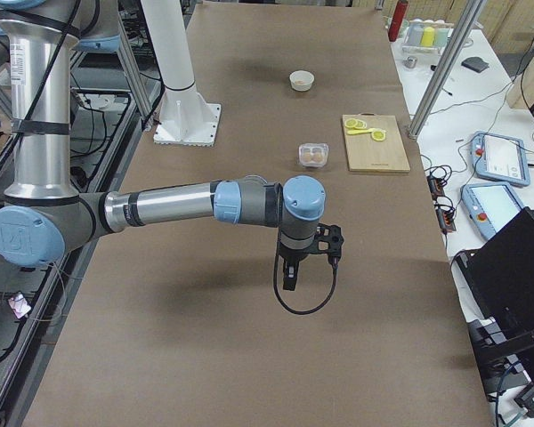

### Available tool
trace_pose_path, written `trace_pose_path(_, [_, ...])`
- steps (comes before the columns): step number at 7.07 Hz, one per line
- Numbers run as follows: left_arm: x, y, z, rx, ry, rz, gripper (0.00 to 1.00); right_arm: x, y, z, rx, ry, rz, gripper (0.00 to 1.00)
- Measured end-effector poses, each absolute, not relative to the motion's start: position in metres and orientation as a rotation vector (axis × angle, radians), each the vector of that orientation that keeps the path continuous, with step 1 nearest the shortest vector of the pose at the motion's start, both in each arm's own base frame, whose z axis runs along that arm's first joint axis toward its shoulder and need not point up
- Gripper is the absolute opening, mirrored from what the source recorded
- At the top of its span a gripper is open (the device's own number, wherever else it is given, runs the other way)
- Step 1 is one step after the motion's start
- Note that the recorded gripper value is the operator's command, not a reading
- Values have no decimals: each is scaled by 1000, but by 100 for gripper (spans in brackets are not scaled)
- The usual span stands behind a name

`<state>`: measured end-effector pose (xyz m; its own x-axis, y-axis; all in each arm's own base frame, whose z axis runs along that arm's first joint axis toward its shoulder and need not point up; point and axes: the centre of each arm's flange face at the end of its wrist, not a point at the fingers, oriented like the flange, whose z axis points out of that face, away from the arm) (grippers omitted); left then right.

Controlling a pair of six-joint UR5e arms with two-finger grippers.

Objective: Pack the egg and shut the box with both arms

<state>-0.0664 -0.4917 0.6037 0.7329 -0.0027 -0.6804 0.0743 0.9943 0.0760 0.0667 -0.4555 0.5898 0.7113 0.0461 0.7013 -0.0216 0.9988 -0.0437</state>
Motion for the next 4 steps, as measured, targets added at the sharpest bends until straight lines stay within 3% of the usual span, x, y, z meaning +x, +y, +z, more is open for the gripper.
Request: trace_pose_path(4, [-66,-491,606,103,750,-40,98,66,-457,585,-26,-781,39,100])
